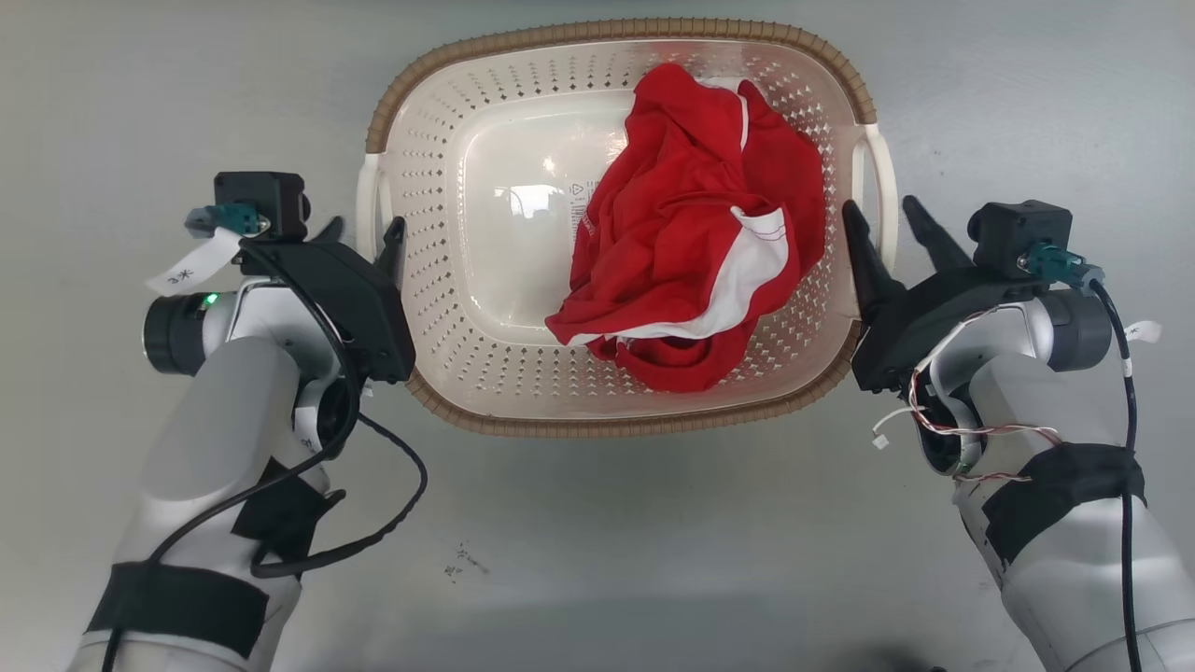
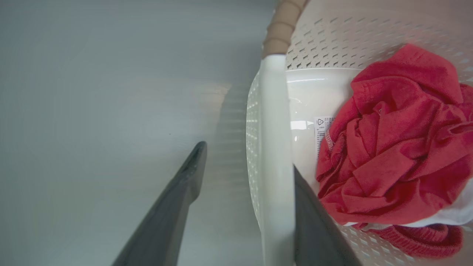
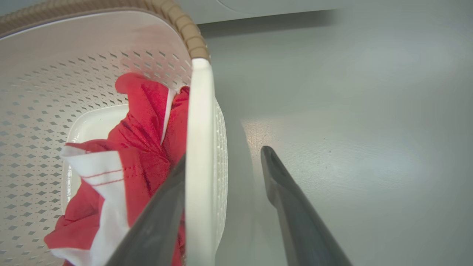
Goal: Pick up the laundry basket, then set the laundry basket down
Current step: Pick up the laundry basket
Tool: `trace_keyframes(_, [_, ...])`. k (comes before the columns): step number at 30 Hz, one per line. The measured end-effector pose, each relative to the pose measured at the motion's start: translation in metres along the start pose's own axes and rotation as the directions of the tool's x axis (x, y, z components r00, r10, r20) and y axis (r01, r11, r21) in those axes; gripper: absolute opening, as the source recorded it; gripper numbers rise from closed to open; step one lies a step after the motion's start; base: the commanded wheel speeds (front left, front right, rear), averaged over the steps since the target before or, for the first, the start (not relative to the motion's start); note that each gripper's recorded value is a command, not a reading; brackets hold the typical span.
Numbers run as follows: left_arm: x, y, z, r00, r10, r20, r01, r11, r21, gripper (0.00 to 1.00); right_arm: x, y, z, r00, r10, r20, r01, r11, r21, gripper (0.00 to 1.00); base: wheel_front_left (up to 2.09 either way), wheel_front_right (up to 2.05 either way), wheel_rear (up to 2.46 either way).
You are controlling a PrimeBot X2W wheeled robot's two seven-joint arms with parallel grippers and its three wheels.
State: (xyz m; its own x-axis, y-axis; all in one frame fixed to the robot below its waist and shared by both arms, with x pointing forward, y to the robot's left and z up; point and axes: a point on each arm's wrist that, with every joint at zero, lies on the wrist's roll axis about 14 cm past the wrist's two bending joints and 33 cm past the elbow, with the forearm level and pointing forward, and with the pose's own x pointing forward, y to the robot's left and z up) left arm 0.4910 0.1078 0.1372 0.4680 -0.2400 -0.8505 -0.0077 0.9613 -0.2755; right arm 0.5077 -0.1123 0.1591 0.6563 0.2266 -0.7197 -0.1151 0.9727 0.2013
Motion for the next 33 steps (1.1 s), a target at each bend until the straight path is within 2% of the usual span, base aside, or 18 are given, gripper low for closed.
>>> trace_keyframes(4, [0.002,-0.012,-0.002,1.0,-0.023,-0.005,0.023,1.0,-0.014,0.0,0.003,0.011,-0.003,0.999,0.033,-0.015,-0.033,0.999,0.008,0.0,0.0,0.0,0.0])
trace_keyframes(13, [-0.01,-0.013,-0.01,1.0,-0.008,-0.022,0.007,0.999,-0.046,0.0,-0.008,0.01,-0.008,0.999,0.025,-0.048,-0.025,1.0,0.005,0.0,0.0,0.0,0.0])
trace_keyframes(33, [-0.073,-0.03,0.001,1.0,-0.016,0.007,0.016,0.998,-0.066,0.0,-0.062,0.025,0.023,0.999,0.027,-0.031,-0.026,0.999,0.023,0.0,0.0,0.0,0.0])
